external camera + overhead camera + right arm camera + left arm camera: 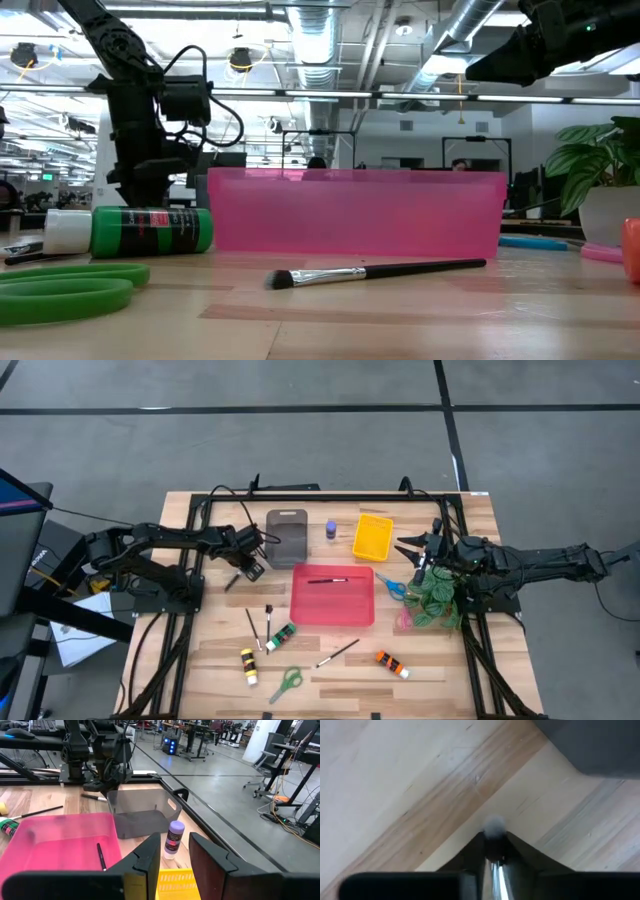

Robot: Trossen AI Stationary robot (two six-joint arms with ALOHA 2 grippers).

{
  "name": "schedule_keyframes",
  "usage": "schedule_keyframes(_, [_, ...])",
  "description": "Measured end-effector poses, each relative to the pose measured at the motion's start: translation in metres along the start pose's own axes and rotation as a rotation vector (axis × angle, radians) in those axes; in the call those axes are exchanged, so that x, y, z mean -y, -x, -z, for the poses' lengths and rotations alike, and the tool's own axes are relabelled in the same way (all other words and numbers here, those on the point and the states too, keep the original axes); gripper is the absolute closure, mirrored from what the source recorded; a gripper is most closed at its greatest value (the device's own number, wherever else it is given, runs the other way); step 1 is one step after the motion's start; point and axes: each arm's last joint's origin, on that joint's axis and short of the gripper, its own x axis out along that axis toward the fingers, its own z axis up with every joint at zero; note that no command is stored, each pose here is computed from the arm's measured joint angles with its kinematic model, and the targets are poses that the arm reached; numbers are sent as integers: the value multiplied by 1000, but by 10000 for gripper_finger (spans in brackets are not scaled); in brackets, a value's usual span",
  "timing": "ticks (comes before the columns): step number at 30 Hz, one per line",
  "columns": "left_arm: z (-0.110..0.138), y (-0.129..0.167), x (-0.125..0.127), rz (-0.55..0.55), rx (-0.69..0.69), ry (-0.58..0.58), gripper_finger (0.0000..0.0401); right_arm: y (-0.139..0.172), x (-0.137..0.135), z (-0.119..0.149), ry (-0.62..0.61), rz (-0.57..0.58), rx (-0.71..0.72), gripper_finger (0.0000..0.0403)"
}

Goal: Pick & Place Paint Supplies
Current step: Put the black makeup brush into the red bin

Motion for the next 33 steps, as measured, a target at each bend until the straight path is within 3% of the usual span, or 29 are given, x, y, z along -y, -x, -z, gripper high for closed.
schedule_keyframes(3, [0, 0, 0, -1, 0, -4, 388, 0, 0, 0, 0, 0, 0, 305])
schedule_keyframes(13, [6, 8, -1, 22, -15, -59, 394, 0, 0, -1, -3, 1, 6, 305])
schedule_keyframes(21, [12, 51, 7, 132, 187, -110, 396, 0, 0, -2, -15, 2, 16, 305])
schedule_keyframes(29, [31, 84, 28, 297, 337, -254, 396, 0, 0, -2, -22, 4, 21, 305])
schedule_keyframes(33, [32, 99, 42, 395, 482, -345, 396, 0, 0, -4, -29, 5, 37, 305])
